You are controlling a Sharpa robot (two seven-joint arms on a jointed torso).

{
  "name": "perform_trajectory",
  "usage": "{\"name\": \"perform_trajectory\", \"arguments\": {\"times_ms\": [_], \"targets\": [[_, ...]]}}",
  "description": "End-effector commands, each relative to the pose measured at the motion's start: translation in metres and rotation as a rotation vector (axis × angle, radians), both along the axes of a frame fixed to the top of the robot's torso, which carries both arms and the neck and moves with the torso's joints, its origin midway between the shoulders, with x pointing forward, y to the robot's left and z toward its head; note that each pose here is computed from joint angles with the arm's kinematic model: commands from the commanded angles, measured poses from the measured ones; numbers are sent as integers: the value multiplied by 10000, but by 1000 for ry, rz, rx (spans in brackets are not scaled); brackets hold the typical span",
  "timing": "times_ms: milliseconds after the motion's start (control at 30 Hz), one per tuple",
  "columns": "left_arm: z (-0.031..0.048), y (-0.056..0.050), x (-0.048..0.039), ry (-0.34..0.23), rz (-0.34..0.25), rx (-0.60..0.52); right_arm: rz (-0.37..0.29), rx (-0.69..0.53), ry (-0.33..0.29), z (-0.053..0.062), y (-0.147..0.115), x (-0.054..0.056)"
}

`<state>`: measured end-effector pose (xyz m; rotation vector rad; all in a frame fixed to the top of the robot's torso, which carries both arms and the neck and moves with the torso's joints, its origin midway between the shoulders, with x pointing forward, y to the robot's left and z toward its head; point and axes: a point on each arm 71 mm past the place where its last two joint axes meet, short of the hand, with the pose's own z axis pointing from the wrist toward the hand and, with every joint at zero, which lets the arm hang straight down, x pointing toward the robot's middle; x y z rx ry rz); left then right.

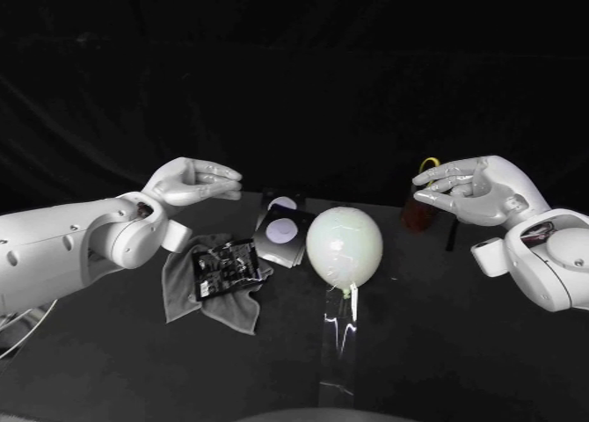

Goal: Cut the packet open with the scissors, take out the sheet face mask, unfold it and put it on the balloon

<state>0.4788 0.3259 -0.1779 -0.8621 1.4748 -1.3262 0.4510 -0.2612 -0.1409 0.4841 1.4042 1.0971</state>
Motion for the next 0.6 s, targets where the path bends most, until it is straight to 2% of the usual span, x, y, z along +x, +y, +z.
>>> {"name": "perform_trajectory", "arguments": {"times_ms": [33,233,267,500,600], "targets": [[-33,-42,-97,-92,-60,133,109,-146,-48,-53,212,-83],[-194,34,-277,-128,-68,259,173,-215,-76,-128,425,-154],[-234,55,-325,-146,-70,306,177,-224,-81,-135,446,-161],[-346,111,-447,-225,-40,478,199,-280,-121,-173,573,-204],[-424,120,-495,-248,-16,557,215,-295,-133,-182,633,-233]]}}
